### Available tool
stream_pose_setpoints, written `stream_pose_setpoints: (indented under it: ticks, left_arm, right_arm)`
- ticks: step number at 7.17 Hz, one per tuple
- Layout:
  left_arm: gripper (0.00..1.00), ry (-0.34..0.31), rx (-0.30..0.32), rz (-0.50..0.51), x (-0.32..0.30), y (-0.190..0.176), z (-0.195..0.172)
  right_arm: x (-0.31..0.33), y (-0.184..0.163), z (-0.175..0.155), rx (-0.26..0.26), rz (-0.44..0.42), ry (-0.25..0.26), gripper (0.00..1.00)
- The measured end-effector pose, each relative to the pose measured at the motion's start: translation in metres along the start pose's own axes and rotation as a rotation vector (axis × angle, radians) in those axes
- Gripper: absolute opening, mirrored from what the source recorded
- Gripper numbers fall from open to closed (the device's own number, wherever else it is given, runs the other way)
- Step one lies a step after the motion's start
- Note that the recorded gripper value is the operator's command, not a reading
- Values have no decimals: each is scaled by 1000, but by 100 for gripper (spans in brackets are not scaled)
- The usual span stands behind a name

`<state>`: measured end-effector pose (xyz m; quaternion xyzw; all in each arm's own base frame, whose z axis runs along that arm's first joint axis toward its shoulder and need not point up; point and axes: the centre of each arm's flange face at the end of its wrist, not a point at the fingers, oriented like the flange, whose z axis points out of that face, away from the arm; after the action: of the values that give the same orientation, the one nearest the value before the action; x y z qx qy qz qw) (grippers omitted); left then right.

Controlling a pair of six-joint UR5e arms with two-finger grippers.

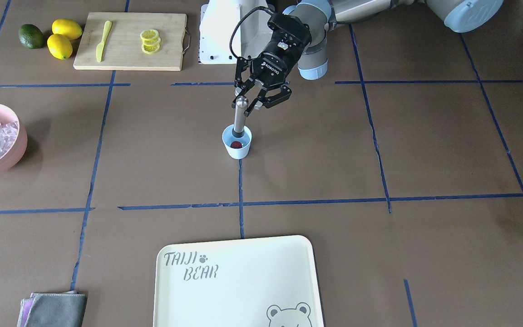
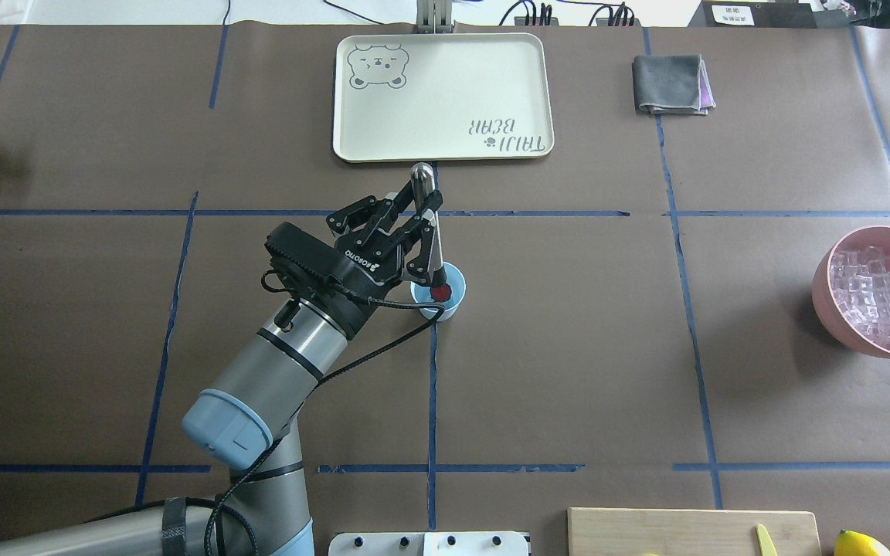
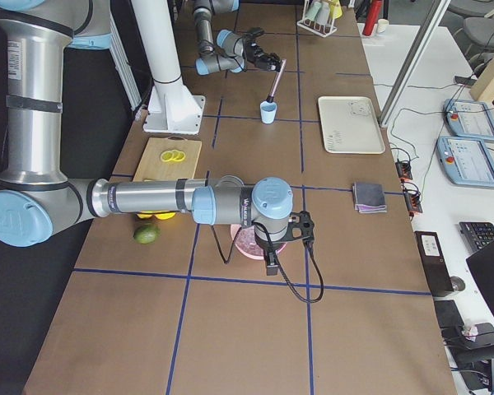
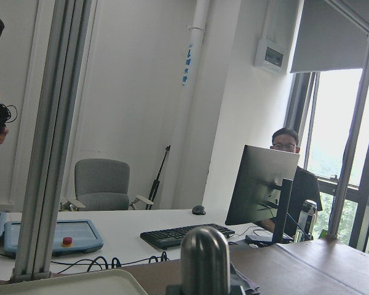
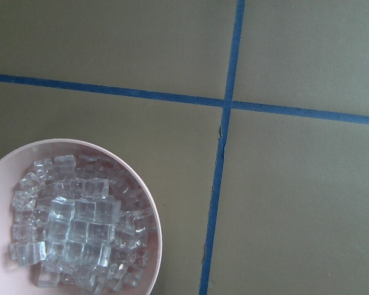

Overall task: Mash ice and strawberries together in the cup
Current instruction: 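Lower the muddler into the cup and press the contents with the left gripper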

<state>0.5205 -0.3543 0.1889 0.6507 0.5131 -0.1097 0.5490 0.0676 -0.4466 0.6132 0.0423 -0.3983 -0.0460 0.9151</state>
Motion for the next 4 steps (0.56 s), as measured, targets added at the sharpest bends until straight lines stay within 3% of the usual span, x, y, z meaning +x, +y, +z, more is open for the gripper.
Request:
stream_pose_setpoints:
  ticks: [4]
  left_arm:
    - [0,-25,-16,14,-1,21,3]
  right_arm:
    - [0,0,0,0,0,0,99]
